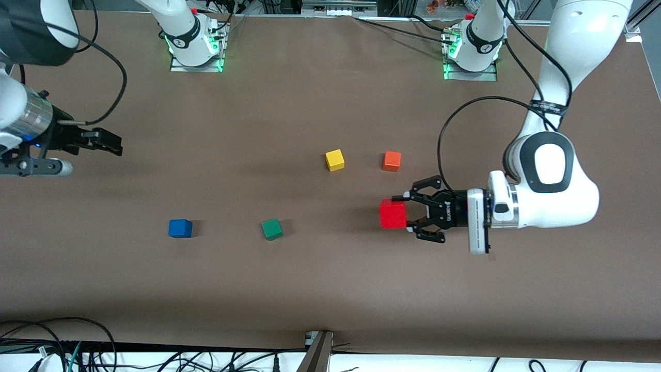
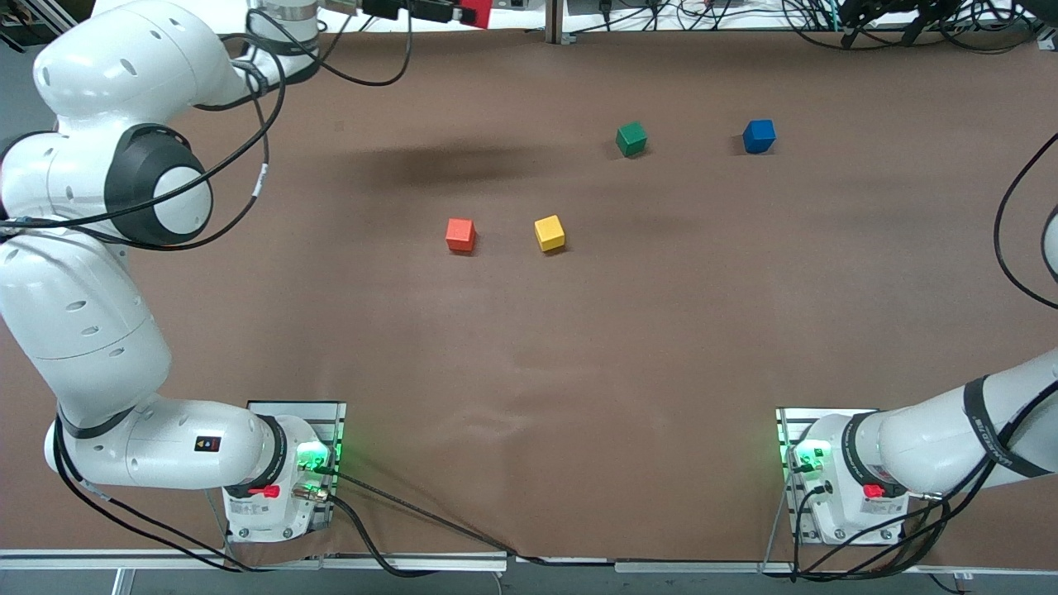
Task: Pass red block to right arm, stack on blue
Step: 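Carry the red cube toward the right gripper while the right gripper approaches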
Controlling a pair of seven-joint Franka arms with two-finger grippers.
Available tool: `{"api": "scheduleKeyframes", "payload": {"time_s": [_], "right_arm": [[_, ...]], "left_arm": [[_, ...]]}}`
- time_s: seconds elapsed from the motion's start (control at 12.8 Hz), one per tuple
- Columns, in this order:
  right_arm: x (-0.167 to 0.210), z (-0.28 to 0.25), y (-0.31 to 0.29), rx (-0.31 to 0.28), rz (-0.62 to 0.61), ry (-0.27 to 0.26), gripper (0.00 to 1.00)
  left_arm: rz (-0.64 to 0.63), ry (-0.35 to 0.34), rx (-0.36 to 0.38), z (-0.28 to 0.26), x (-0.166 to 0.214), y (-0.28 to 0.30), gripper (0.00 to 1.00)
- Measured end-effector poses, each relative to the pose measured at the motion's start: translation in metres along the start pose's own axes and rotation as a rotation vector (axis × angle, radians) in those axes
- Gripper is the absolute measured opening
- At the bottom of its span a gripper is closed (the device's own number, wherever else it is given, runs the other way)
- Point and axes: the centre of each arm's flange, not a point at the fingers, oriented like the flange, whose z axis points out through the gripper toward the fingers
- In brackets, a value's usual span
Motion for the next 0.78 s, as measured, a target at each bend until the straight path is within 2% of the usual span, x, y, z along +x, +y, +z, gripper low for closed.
{"api": "scheduleKeyframes", "payload": {"time_s": [0.16, 0.23, 0.31, 0.55, 0.78], "right_arm": [[0.005, 0.016, -0.029, 0.002, -0.078, -0.028, 1.0], [0.004, 0.018, -0.045, 0.022, -0.119, -0.033, 1.0], [0.002, 0.018, -0.061, 0.084, -0.141, -0.036, 1.0], [0.005, 0.021, -0.083, 0.384, -0.115, -0.068, 1.0], [0.028, 0.051, -0.094, 0.715, -0.029, -0.145, 1.0]], "left_arm": [[0.059, 0.011, -0.03, 0.027, 0.001, 0.009, 0.56], [0.088, 0.007, -0.042, 0.04, 0.0, 0.013, 0.56], [0.118, 0.002, -0.049, 0.053, -0.002, 0.016, 0.56], [0.225, 0.005, -0.09, 0.091, 0.003, 0.036, 0.56], [0.269, 0.069, -0.096, 0.102, 0.012, 0.044, 0.56]]}}
